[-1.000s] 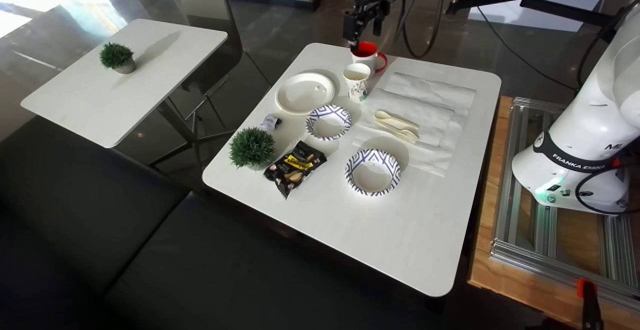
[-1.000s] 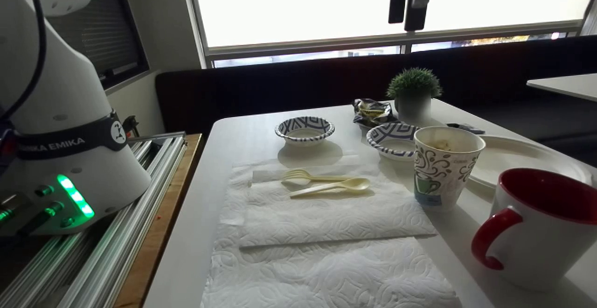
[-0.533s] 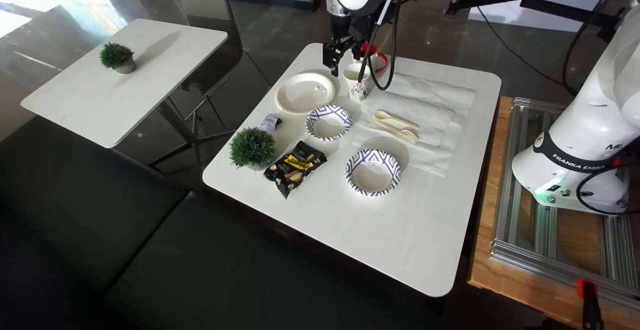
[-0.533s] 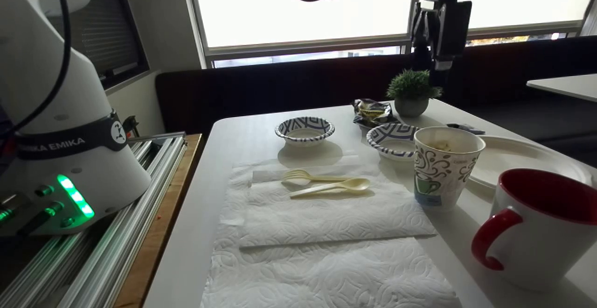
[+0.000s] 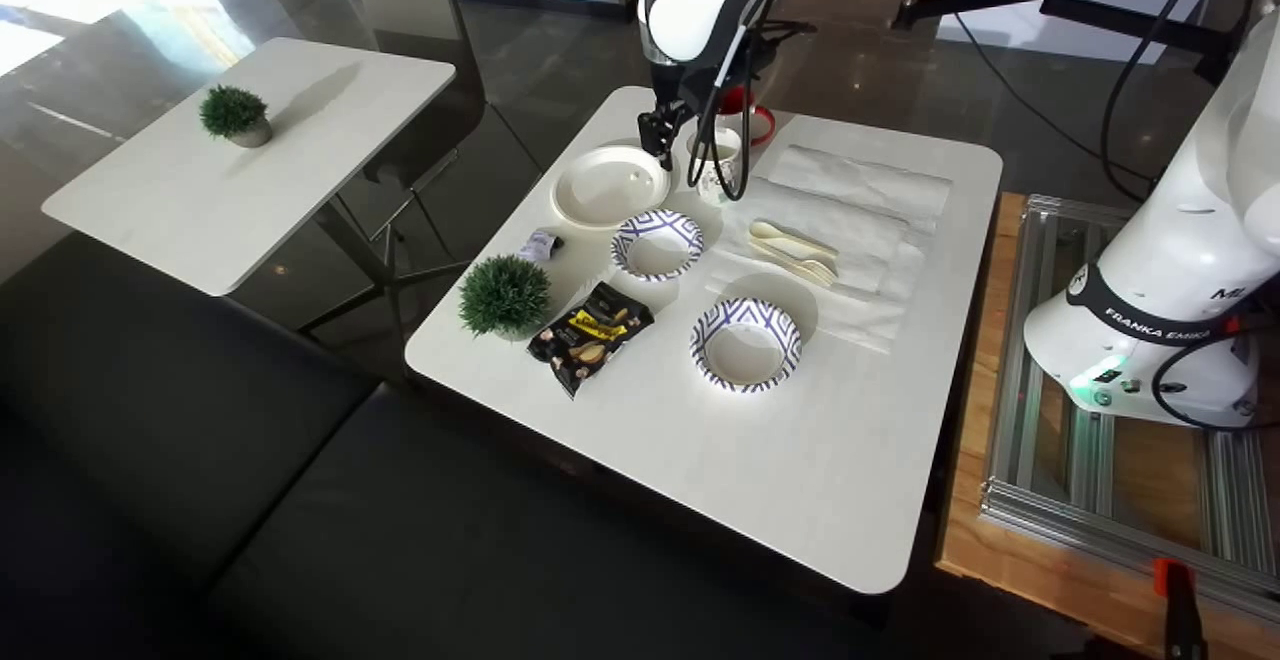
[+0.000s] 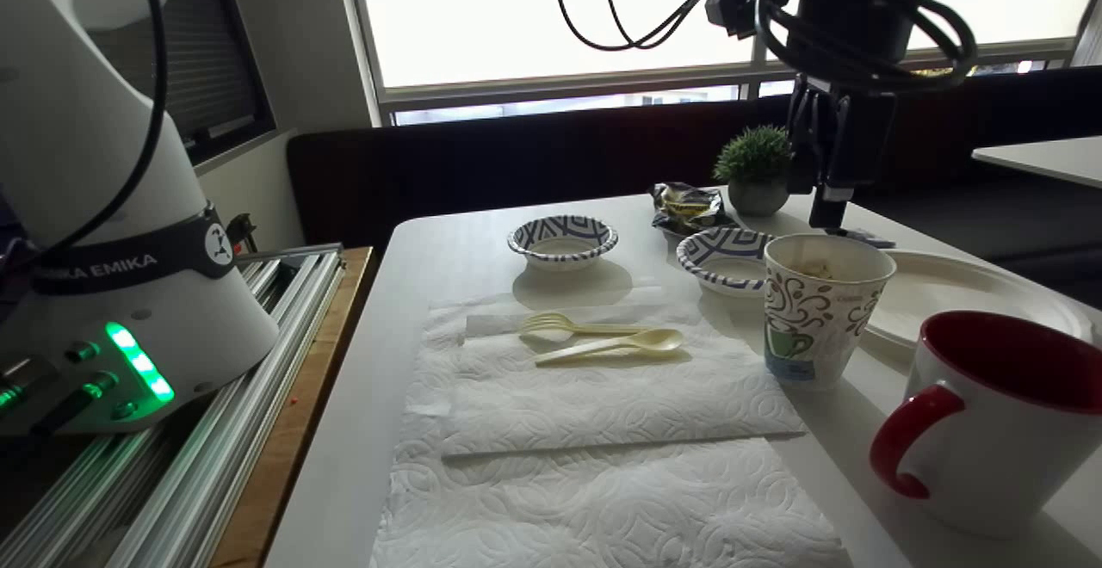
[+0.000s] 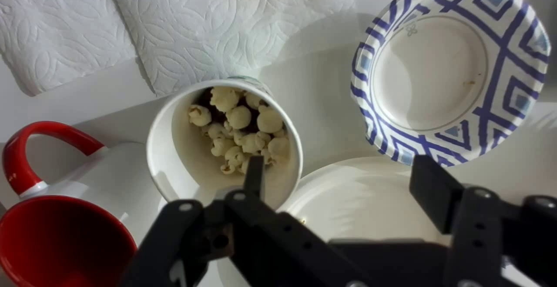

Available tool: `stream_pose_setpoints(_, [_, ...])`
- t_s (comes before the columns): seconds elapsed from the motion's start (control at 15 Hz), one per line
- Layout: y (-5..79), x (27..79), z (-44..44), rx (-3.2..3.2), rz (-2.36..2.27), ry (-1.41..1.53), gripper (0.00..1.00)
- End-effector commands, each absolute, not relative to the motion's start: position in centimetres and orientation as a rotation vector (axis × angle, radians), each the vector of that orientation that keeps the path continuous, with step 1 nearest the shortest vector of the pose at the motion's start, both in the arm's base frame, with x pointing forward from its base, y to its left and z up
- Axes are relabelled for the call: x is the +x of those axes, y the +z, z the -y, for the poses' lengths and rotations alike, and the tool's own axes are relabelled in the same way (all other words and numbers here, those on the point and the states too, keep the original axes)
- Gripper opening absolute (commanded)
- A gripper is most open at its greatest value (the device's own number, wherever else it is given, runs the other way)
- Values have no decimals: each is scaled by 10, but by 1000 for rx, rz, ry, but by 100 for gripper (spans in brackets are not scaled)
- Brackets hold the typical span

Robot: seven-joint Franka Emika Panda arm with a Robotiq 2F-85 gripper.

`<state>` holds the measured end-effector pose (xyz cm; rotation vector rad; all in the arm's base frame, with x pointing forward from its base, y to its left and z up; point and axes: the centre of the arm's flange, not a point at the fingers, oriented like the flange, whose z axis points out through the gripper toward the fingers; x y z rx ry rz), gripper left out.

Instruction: Pour the contents from the cup onto the white plate

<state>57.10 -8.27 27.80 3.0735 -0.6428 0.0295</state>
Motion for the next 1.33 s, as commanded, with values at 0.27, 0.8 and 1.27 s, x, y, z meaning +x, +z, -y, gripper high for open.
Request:
stream_pose_setpoints(0.27, [264,586,89,3021,685,26,26])
stream_pose_setpoints(0.8, [256,586,93,2987,676,8,27])
stream_pose_setpoints(1.27, [258,582,93,2968,659,24,0])
